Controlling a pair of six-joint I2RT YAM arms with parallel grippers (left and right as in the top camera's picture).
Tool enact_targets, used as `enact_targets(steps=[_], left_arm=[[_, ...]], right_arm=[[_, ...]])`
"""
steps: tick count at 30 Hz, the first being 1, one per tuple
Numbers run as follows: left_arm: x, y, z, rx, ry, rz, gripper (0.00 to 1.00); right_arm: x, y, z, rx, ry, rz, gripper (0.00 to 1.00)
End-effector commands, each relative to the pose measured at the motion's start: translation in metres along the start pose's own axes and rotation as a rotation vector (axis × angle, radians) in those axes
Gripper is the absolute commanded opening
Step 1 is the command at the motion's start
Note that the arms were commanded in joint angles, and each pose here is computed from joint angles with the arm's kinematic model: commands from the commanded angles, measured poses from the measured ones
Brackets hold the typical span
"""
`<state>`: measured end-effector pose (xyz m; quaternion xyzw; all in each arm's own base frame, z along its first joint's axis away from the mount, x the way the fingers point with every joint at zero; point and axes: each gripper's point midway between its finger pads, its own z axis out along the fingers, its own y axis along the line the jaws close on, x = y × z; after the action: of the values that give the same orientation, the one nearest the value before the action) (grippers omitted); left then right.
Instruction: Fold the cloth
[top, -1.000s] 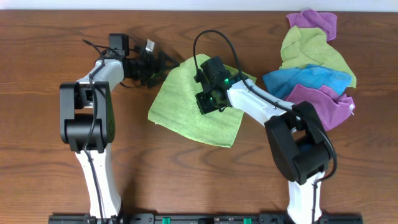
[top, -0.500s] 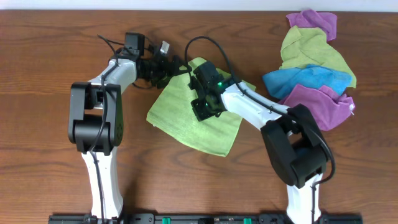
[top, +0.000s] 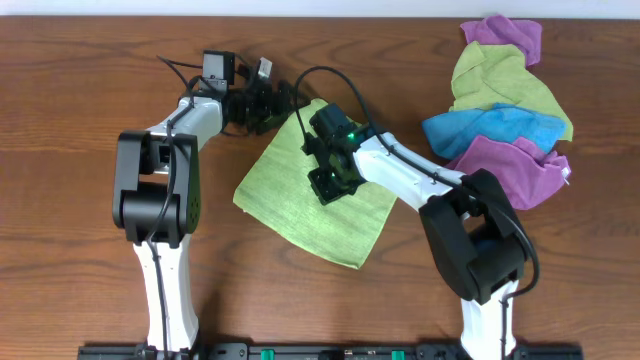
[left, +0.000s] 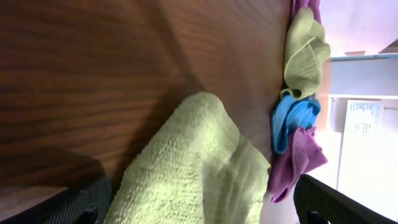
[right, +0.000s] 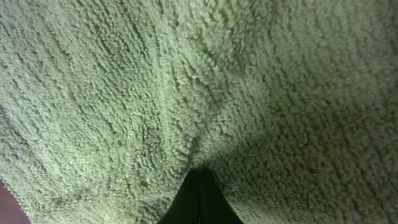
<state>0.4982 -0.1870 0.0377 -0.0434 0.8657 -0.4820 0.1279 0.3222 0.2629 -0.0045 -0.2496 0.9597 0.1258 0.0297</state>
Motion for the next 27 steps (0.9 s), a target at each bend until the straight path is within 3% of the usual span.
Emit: enact_targets(steps=[1, 22, 27], left_arm=[[0.009, 0.020, 0.010, -0.012, 0.020, -0.070, 0.95], [-0.011, -0.012, 0.007, 0.133, -0.022, -0.026, 0.95], [-0.012, 0.001, -0.001, 0.107, -0.029, -0.029, 0.96]], right_arm=[[0.039, -0.009, 0.026, 0.045, 0.131, -0.011, 0.02], [0.073, -0.028, 0.024, 0.140, 0.253, 0.005, 0.02], [0.058, -0.023, 0.007, 0.133, 0.183, 0.008, 0.02]])
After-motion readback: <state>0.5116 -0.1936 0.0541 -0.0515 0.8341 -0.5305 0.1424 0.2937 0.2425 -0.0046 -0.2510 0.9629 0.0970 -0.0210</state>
